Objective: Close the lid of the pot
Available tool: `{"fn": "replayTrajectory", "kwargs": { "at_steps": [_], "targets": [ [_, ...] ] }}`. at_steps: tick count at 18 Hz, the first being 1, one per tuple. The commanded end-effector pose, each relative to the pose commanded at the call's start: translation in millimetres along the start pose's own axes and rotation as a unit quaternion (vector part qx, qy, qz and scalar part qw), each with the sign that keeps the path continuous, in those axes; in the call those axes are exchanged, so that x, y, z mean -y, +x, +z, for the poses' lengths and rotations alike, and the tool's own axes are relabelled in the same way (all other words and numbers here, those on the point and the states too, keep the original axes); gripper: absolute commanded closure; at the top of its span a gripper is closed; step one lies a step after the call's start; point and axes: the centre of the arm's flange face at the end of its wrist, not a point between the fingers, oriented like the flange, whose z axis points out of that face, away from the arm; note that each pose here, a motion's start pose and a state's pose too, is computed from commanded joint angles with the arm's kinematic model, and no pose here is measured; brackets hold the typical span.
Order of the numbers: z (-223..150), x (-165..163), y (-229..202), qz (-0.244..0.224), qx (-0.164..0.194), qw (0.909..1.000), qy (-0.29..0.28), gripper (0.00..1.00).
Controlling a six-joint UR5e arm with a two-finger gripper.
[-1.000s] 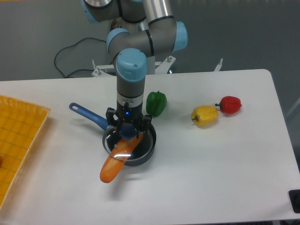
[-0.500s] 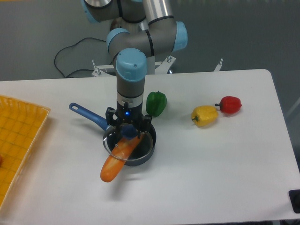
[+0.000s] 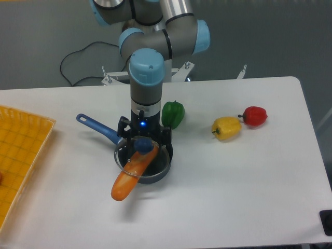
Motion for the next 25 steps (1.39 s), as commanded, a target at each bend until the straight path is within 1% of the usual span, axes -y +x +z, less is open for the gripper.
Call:
{"fn": "replayTrajectory", "kwargs": {
  "at_steps": [2, 3, 5, 8, 10, 13, 15, 18, 22, 25],
  "targets": [
    [-10.4, 4.8, -15.2, -0.006, 0.011, 0.9999, 0.007, 0.0],
    [-15.6, 5.4, -26.6, -0.006, 0.024, 0.9997, 0.008, 0.0],
    [-26.7, 5.1, -48.3, 0.013, 0.054, 0.9984, 0.001, 0.0],
    [-39.7, -8.1, -87.5, 0.027, 0.068, 0.9973, 0.002, 0.0],
    [-45.7, -20.4, -114.5, 0.061, 0.07, 0.9956, -0.01, 0.0],
    [-55.9, -46.8, -166.2, 0.105, 0.07, 0.9915, -0.031, 0.0],
    [-60.5, -70.2, -200.1, 0.135, 0.067, 0.9876, -0.044, 0.0],
    [-65.6, -108.8, -245.9, 0.179, 0.047, 0.9805, -0.068, 0.0],
    [-75.8, -148.5, -290.5, 0.246, 0.044, 0.9649, -0.082, 0.0],
    [-85.2, -175.6, -316.0, 0.266, 0.045, 0.9589, -0.087, 0.0]
  ]
}}
